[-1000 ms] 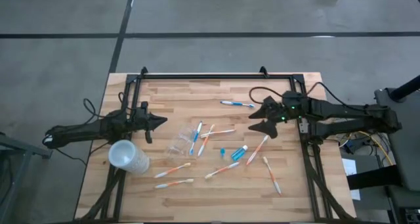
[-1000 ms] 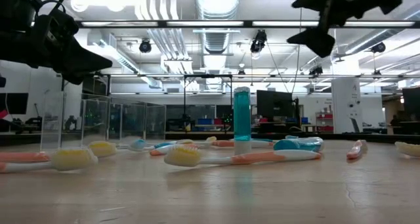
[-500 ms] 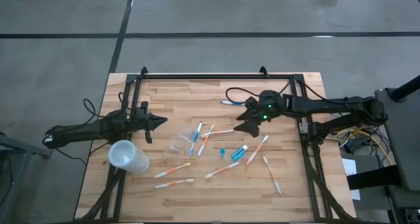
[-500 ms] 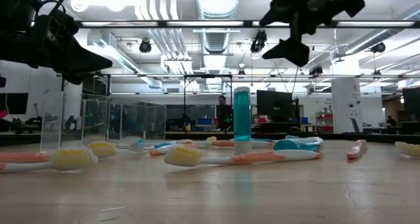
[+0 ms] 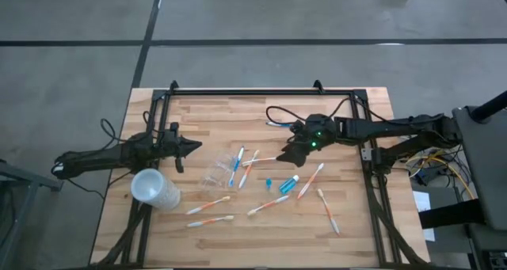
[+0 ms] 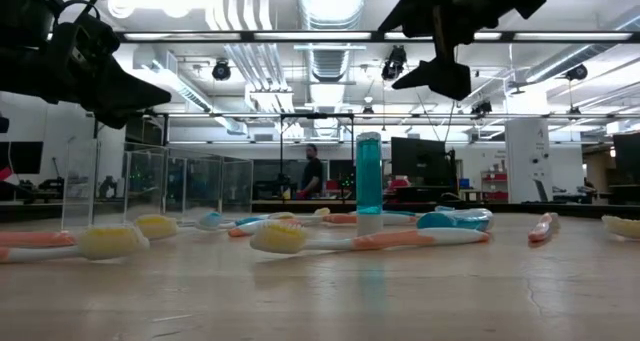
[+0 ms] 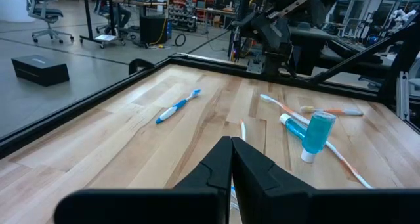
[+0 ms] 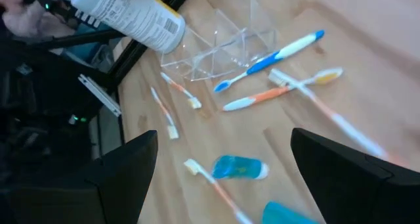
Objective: Pick & Place toothbrushing station
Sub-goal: Put the left mouthwash bottle into the transparent organizer
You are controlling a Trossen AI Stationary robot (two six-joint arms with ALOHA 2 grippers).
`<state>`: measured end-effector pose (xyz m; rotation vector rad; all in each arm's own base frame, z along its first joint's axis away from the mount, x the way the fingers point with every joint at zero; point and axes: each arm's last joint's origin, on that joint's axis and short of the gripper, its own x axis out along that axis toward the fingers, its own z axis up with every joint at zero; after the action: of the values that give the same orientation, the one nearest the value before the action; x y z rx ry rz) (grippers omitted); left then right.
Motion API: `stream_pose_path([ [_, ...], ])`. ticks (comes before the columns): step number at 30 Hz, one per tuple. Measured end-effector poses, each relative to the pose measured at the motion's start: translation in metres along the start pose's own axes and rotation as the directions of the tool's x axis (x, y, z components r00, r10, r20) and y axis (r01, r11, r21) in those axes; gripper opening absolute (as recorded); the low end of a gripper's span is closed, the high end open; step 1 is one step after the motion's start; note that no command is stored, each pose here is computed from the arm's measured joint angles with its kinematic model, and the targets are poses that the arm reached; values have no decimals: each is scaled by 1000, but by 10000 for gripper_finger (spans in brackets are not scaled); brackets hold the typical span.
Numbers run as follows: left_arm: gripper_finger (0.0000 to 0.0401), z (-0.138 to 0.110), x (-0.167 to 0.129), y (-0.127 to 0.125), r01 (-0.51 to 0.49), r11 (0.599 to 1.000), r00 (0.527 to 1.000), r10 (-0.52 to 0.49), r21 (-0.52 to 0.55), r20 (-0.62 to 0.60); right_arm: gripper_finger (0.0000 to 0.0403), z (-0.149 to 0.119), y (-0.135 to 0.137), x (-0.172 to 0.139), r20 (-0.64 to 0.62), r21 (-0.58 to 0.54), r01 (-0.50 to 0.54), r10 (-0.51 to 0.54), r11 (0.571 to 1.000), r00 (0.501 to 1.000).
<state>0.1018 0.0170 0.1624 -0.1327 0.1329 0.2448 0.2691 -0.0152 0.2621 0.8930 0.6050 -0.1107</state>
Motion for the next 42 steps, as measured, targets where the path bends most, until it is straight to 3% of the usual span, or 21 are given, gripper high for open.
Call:
stream_pose_path([
  [15,14,0,0,0,0,1000,1000,0,0,0,343,-26,14,5,13,271,90,-97,958,995],
  [23,14,0,0,0,0,1000,1000,0,0,0,343,-33,12,3,-58,298,172,-162,939,985],
  [30,14,0,0,0,0,1000,1000,0,0,0,343,-26,31,8,-45,275,248,-245,929,968],
  [34,14,0,0,0,0,1000,1000,0,0,0,343,-25,43,26,-114,344,350,-331,871,937],
  [39,14,0,0,0,0,1000,1000,0,0,0,343,-21,59,54,-208,355,481,-434,802,877],
  [42,14,0,0,0,0,1000,1000,0,0,0,343,-18,71,70,-234,343,514,-459,786,857],
])
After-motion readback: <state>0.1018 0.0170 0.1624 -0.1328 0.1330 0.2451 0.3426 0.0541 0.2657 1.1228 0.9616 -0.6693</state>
